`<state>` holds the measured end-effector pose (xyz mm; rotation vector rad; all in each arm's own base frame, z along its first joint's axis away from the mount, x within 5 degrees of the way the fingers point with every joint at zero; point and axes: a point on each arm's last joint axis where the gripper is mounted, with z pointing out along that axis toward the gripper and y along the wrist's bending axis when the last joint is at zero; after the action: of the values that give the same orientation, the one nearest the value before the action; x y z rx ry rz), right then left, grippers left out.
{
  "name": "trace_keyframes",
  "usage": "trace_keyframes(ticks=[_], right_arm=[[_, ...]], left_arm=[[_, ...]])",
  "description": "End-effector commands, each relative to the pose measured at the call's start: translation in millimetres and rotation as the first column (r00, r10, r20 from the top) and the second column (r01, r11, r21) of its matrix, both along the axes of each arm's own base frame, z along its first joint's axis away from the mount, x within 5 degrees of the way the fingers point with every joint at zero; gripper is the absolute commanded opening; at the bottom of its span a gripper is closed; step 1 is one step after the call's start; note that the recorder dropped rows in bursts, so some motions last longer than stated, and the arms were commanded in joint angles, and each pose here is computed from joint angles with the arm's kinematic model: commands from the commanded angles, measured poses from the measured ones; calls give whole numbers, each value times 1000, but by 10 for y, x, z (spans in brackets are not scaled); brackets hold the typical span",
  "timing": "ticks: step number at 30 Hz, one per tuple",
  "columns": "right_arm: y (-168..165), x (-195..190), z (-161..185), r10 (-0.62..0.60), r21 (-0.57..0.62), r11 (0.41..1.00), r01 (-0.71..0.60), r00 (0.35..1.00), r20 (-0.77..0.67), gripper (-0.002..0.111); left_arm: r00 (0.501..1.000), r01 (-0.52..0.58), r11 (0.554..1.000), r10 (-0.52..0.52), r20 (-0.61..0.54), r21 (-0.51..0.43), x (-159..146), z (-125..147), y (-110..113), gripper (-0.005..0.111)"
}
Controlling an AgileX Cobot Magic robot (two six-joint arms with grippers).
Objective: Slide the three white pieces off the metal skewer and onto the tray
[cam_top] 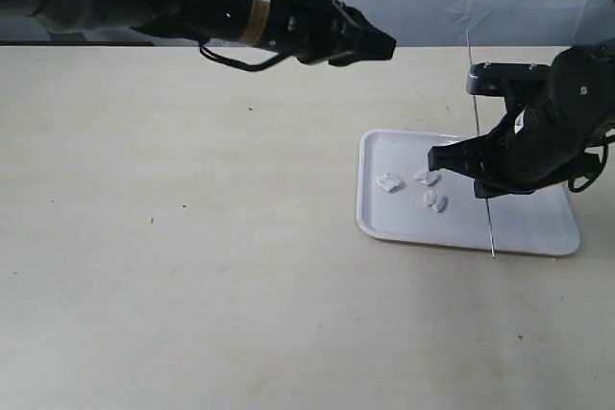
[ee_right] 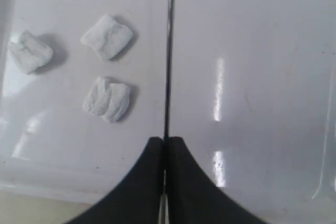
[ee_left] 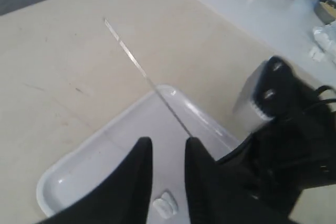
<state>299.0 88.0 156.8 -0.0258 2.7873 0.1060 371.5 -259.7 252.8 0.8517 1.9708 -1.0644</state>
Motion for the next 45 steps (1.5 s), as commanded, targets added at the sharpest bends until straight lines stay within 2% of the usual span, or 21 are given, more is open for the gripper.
trace_keyframes(ticks=[1, 3, 6, 8, 10, 12, 15, 17, 20, 23, 25, 29, 32, 34, 37, 43, 45], right_arm=[[2, 64, -184, 4, -7, 1000, -4, 1000, -25, -1], [14, 97, -215, 5, 1, 1000, -5, 1000, -2, -1], [23, 123, -203, 6, 12, 1000, -7, 1000, 30, -1], [23, 124, -265, 6, 6, 1000, -6, 1000, 9, -1], [25, 122, -300, 1, 7, 1000, -1, 1000, -4, -1], [30, 123, -299, -9, 16, 1000, 9, 1000, -3, 1], [30, 123, -294, -10, 17, 1000, 10, 1000, -1, 16], [30, 122, -294, -13, 18, 1000, 13, 1000, -4, 27], [21, 110, -291, -4, 5, 1000, 4, 1000, -15, 27], [15, 110, -193, 8, 0, 1000, -8, 1000, 9, 27], [6, 122, -54, 27, -15, 1000, -26, 999, 37, 31], [-46, 117, 374, 77, -79, 994, -69, 992, 105, 47], [-125, 4, 711, 106, -134, 987, -84, 981, 161, 54], [-191, -117, 952, 121, -166, 982, -86, 969, 215, 54], [-307, -328, 1253, 109, -175, 983, -58, 948, 298, 54], [-520, -906, 1607, 86, -155, 988, -21, 901, 426, 54], [-572, -1145, 1689, 91, -139, 990, -27, 872, 482, 52]], left_arm=[[998, 43, 998, -41, 45, -53, -189, 439, 322, 11], [993, 90, 994, -84, 81, -68, -316, 593, 559, 0], [989, 97, 991, -87, 116, -88, -481, 792, 916, 0], [983, 154, 981, -140, 119, -121, -611, 932, 1104, 0], [975, 205, 969, -189, 120, -139, -691, 1001, 1196, 0], [972, 197, 971, -177, 153, -132, -699, 1046, 1255, 0], [971, 187, 974, -163, 173, -131, -736, 1111, 1304, 0], [970, 164, 978, -136, 203, -129, -772, 1201, 1396, 0], [968, 97, 987, -64, 241, -128, -916, 1326, 1624, 0], [962, 25, 993, 7, 273, -114, -1059, 1328, 1800, 0], [948, -42, 994, 72, 309, -100, -1171, 1330, 1908, 0], [910, -146, 987, 160, 383, -65, -1432, 1267, 2037, 0], [875, -239, 970, 232, 425, -37, -1671, 1129, 2113, 0], [837, -330, 944, 305, 454, -24, -1855, 1024, 2159, 0], [754, -477, 879, 424, 502, -25, -2141, 881, 2221, 0], [576, -690, 715, 637, 511, -113, -2624, 542, 2334, 0], [495, -755, 634, 719, 487, -168, -2739, 446, 2396, 0]])
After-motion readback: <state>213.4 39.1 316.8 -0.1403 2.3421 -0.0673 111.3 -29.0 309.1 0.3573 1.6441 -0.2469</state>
